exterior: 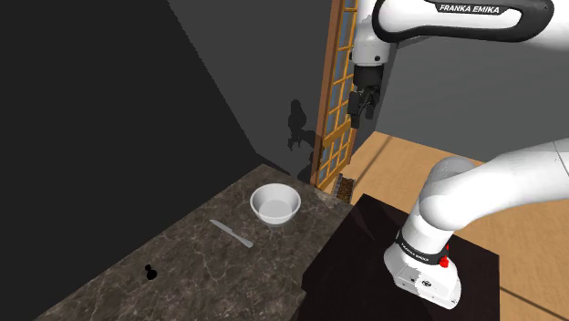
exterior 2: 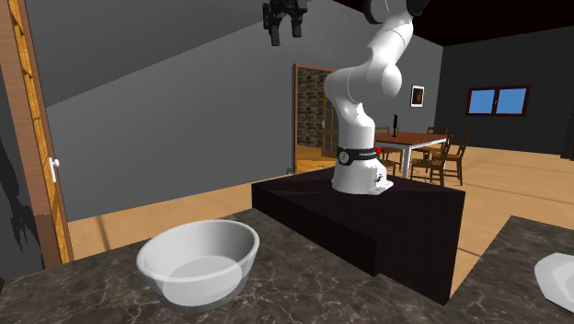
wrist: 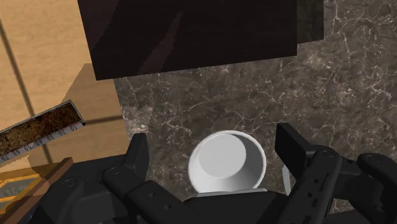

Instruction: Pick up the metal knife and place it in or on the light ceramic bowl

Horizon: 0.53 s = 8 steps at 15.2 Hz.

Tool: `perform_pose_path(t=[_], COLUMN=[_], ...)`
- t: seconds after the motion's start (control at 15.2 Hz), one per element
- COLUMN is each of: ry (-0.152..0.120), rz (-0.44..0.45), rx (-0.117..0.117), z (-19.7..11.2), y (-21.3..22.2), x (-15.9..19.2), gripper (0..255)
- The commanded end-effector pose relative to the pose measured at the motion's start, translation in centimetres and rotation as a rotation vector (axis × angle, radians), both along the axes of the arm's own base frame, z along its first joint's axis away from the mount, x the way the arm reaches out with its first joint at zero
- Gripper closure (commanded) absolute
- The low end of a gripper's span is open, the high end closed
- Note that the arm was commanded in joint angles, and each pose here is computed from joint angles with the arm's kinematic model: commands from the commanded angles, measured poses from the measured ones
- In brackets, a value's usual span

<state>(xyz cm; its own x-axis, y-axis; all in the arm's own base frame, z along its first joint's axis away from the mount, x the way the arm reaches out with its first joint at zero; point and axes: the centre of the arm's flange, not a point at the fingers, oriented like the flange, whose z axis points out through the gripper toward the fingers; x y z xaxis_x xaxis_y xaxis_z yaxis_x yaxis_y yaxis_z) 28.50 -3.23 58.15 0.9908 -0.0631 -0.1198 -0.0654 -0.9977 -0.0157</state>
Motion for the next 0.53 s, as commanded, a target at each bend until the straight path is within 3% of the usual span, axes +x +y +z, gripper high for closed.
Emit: perform_pose_path(t=[0.0,0.46], ry=[0.0,-0.017], rz=[0.0,0.024], rx=[0.0,-0.002], z=[0.0,-6.8], y=[0.0,3.8], x=[0.0,4.8], gripper=[0,0])
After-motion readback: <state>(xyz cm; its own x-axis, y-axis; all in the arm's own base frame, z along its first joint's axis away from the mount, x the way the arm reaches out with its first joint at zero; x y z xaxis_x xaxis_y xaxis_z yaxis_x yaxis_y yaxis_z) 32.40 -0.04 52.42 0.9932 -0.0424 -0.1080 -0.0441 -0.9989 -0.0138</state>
